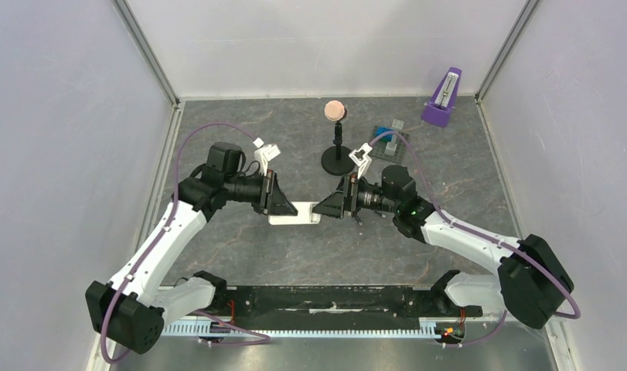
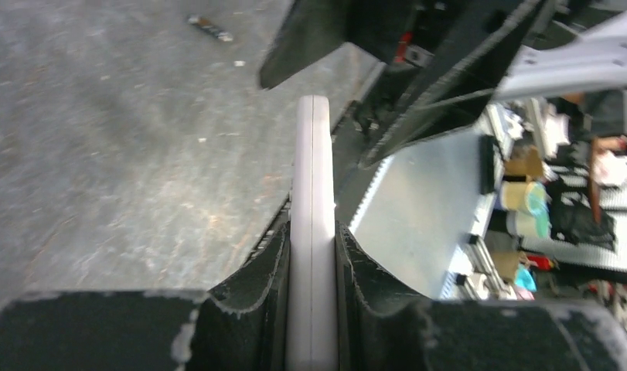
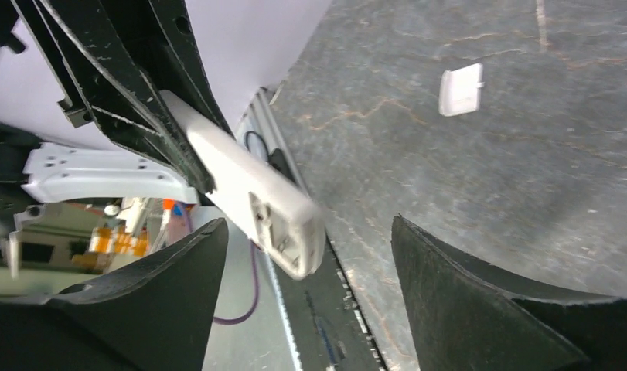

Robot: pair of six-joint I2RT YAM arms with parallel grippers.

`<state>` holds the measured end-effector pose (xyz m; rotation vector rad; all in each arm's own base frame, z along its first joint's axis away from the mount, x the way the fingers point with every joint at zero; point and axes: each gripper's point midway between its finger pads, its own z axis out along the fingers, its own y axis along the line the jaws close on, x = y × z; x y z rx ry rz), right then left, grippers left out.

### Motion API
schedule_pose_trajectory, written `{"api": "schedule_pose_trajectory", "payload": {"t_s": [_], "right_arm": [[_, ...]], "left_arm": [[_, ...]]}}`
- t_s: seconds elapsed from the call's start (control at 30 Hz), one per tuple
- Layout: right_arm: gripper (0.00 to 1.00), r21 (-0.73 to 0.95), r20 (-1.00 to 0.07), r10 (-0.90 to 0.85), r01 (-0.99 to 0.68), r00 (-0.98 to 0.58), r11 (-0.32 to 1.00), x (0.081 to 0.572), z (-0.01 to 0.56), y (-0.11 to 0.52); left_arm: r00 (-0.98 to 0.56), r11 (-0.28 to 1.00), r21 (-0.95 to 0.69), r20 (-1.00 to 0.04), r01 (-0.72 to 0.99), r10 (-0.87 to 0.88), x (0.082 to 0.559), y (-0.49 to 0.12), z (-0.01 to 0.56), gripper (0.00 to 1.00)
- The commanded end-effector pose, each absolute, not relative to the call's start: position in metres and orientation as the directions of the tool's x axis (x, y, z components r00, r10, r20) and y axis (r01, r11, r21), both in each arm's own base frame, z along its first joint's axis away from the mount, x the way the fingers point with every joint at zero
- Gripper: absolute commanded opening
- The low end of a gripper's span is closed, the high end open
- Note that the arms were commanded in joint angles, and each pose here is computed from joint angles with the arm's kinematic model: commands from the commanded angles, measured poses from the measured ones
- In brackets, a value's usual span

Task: Load the batteries into the remote control
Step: Adjust the remote control at the center of the board.

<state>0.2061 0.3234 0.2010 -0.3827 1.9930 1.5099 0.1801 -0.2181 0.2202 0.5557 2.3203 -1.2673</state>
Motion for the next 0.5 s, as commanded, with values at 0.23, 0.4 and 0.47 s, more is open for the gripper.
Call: {"api": "schedule_pose_trajectory", "payload": {"t_s": [0.23,0.4,0.47], "right_arm": [[0.56,0.776,-0.577,0.236,-0.615,-0.782,-0.138,0.161,0.326,0.334],[0.20,0.790,-0.482,0.259,-0.543,-0.837,-0.285,0.145,0.357,0.326],[0.11,0.790,-0.469,0.273,-0.537,-0.840,-0.297,0.144,0.365,0.326]], "left_arm": [[-0.726,0.148,-0.713,-0.684,0.686,0.071,0.146,-0.238,0.335,0.02],[-0.759,0.090,-0.757,-0.651,0.648,-0.017,0.146,-0.242,0.353,0.03],[-0.755,0.066,-0.756,-0.654,0.651,-0.045,0.145,-0.243,0.360,0.07]]}}
